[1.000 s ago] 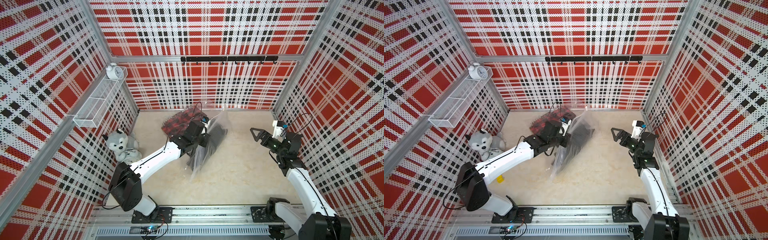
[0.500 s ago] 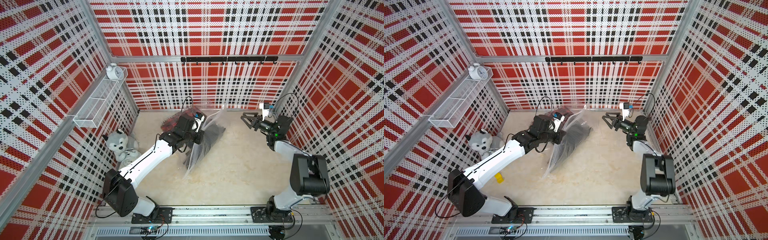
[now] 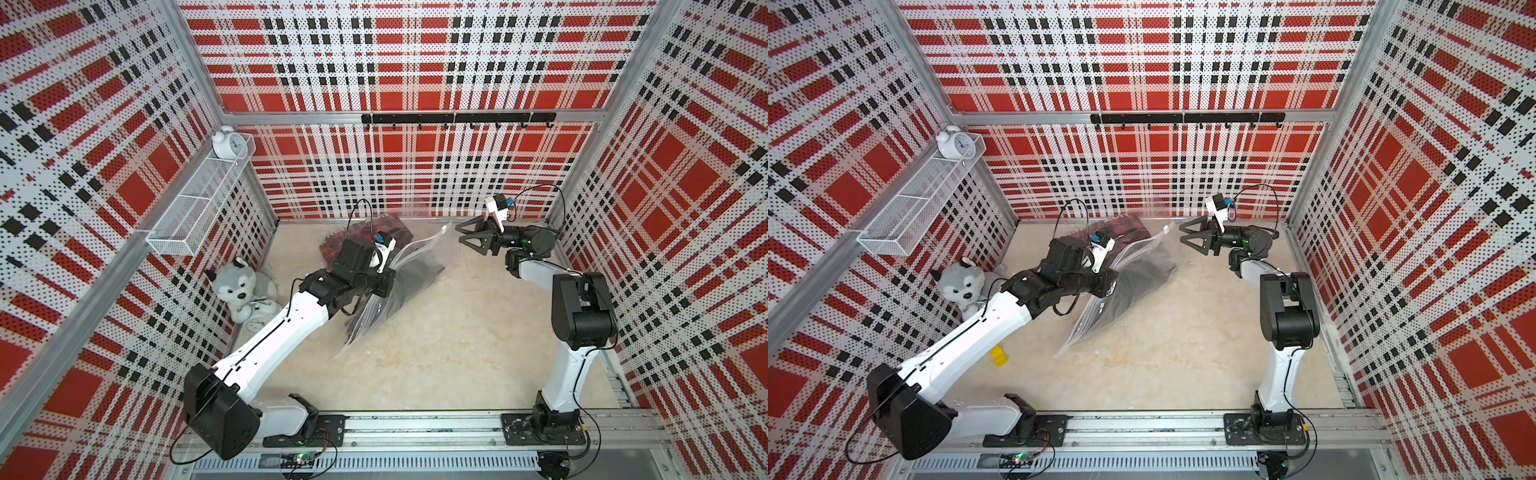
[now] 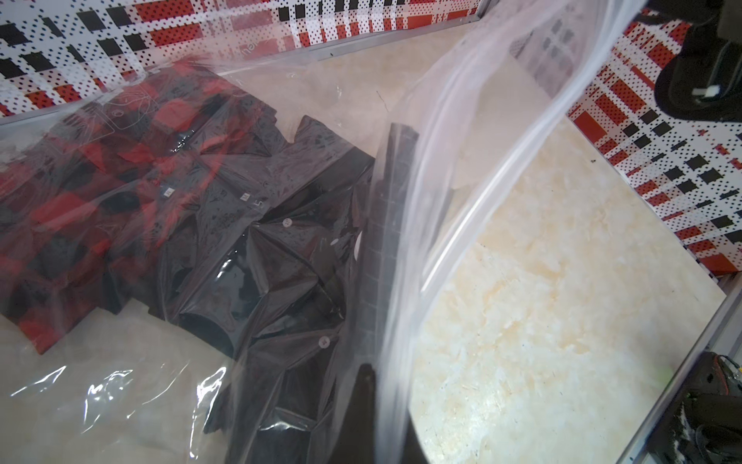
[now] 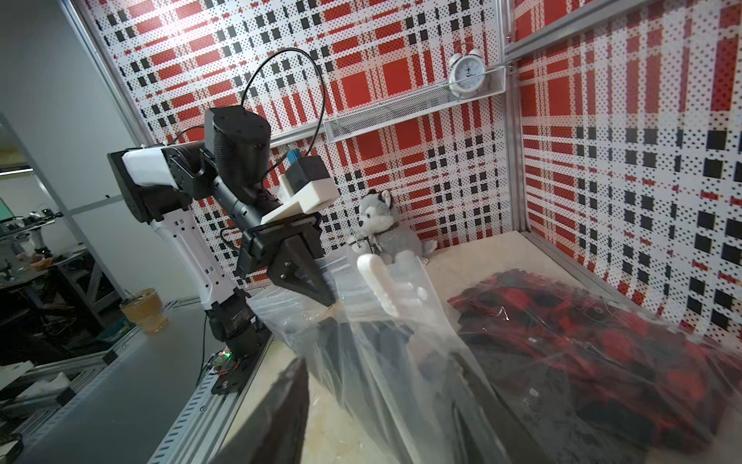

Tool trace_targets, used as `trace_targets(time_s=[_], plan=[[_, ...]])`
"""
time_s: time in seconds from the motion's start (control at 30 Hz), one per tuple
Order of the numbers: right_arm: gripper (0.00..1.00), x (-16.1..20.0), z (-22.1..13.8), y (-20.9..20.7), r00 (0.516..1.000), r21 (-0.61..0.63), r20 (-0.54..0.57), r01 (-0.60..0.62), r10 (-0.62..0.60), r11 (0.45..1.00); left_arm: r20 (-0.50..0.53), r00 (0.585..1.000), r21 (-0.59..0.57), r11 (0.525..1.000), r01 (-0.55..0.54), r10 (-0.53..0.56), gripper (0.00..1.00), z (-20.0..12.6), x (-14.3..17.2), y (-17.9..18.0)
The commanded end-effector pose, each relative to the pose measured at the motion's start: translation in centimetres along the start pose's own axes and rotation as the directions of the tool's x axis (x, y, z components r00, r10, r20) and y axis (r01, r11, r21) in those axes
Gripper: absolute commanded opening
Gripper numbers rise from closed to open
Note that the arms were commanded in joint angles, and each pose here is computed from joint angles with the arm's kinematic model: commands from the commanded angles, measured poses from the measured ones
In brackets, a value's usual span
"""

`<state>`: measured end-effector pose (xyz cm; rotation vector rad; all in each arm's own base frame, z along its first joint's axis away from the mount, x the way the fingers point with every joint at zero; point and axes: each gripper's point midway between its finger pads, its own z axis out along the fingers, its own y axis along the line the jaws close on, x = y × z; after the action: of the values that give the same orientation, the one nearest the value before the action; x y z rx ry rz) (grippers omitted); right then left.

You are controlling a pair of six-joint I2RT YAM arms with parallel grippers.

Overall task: Place the folded shirt into the vacuum bag
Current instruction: Close the vacuum bag at the center of the board.

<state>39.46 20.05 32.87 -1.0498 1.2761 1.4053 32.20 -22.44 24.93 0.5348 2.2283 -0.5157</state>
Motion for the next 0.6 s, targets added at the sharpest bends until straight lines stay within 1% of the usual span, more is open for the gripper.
trace_targets(time_s=[0.0,0.13,0.17,0.2,0.23,0.27,0.37,0.47,0.53,0.57], plan=[[0.56,-0.1,-0.2,0.2,0.999,-0.019,-0.036,0.026,-0.027,0.999,0.054,0.999,-0.004,1.000,-0.004,0.005,0.00,-1.3,-1.1,0.3],[0.54,-2.2,-0.9,0.2,0.999,0.000,-0.023,0.028,-0.028,1.000,0.046,0.999,-0.009,1.000,0.002,-0.001,0.00,-1.0,-1.0,0.5],[0.56,-3.2,-1.1,0.2,0.999,0.011,-0.010,0.034,-0.034,0.999,0.042,0.999,-0.010,1.000,0.003,-0.002,0.00,-0.9,-0.9,0.6],[0.97,-4.4,-1.5,0.3,0.999,0.027,0.016,0.038,-0.038,0.999,0.038,0.999,-0.011,1.000,0.004,-0.003,0.00,-0.7,-0.8,0.7],[1.00,-5.6,-1.8,0.4,0.998,0.038,0.040,0.039,-0.041,0.999,0.037,0.999,-0.011,1.000,0.004,-0.004,0.00,-0.7,-0.8,0.7],[1.00,-6.8,-1.8,1.0,0.997,0.041,0.056,0.059,-0.061,0.997,0.036,0.999,-0.011,1.000,0.004,-0.004,0.00,-0.6,-0.8,0.7],[1.00,-10.2,-1.7,4.7,0.972,0.061,0.122,0.195,-0.201,0.979,0.036,0.999,-0.010,1.000,0.002,-0.002,0.00,-0.5,-0.7,0.7],[1.00,-12.3,-1.6,9.9,0.904,0.095,0.143,0.394,-0.404,0.914,0.036,0.999,-0.009,1.000,0.004,-0.004,0.00,-0.3,-0.7,0.8],[1.00,-13.3,-1.9,11.3,0.867,0.173,0.144,0.452,-0.477,0.875,0.037,0.999,-0.009,1.000,0.003,-0.003,0.00,-0.3,-0.7,0.9],[1.00,-13.7,-2.1,11.4,0.852,0.243,0.133,0.467,-0.506,0.850,0.037,0.999,-0.008,1.000,0.004,-0.004,0.00,-0.2,-0.7,0.9]])
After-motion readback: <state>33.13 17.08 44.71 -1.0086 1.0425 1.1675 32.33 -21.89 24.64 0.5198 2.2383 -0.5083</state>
